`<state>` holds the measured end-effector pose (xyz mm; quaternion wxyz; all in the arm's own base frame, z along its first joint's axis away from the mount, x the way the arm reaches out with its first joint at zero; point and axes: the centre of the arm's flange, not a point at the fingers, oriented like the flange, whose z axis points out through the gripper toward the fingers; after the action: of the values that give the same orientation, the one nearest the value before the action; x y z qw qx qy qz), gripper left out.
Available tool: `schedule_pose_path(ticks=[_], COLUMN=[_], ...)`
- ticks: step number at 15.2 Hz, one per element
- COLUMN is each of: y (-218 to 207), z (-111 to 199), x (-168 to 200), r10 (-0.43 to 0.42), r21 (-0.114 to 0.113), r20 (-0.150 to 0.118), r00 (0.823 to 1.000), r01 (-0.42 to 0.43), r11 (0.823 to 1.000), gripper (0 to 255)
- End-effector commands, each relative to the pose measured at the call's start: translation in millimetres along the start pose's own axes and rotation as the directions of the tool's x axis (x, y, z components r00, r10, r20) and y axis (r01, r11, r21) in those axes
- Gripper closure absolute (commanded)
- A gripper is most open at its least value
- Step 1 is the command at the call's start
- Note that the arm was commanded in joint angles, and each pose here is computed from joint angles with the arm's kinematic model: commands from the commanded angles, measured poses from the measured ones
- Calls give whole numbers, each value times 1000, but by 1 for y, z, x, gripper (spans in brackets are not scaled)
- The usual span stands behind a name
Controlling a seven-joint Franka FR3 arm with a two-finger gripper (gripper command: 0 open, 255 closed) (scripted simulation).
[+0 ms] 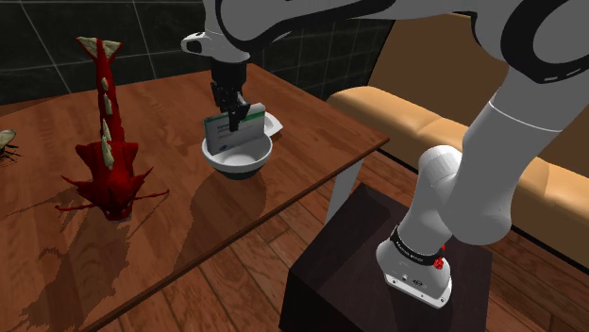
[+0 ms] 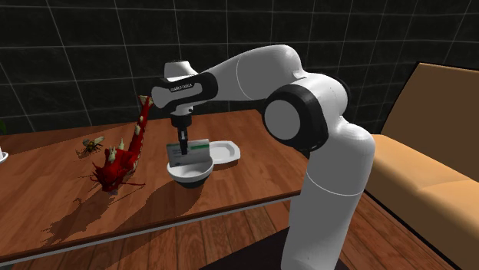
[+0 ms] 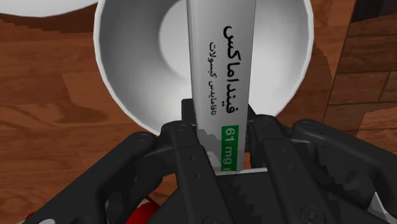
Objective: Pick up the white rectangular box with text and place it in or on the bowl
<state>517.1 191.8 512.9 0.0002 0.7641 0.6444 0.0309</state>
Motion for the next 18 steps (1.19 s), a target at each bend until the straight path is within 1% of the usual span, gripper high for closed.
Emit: schedule_pose_path(ticks=[1,5,6,11,15,18], y=[0,0,0,0,0,0], z=[0,0,0,0,-50,-50], x=[0,0,0,0,0,0], r10=[0,0,0,0,0,0], r21=[-1,-1,-1,-1,-1,-1], r20=[-1,-1,-1,0,-1,-1], r00=[1000,1000,1000,1000,1000,1000], r01=[0,0,0,0,0,0], r11=[1000,1000,1000,1000,1000,1000], gripper=[255,255,0,0,0,0])
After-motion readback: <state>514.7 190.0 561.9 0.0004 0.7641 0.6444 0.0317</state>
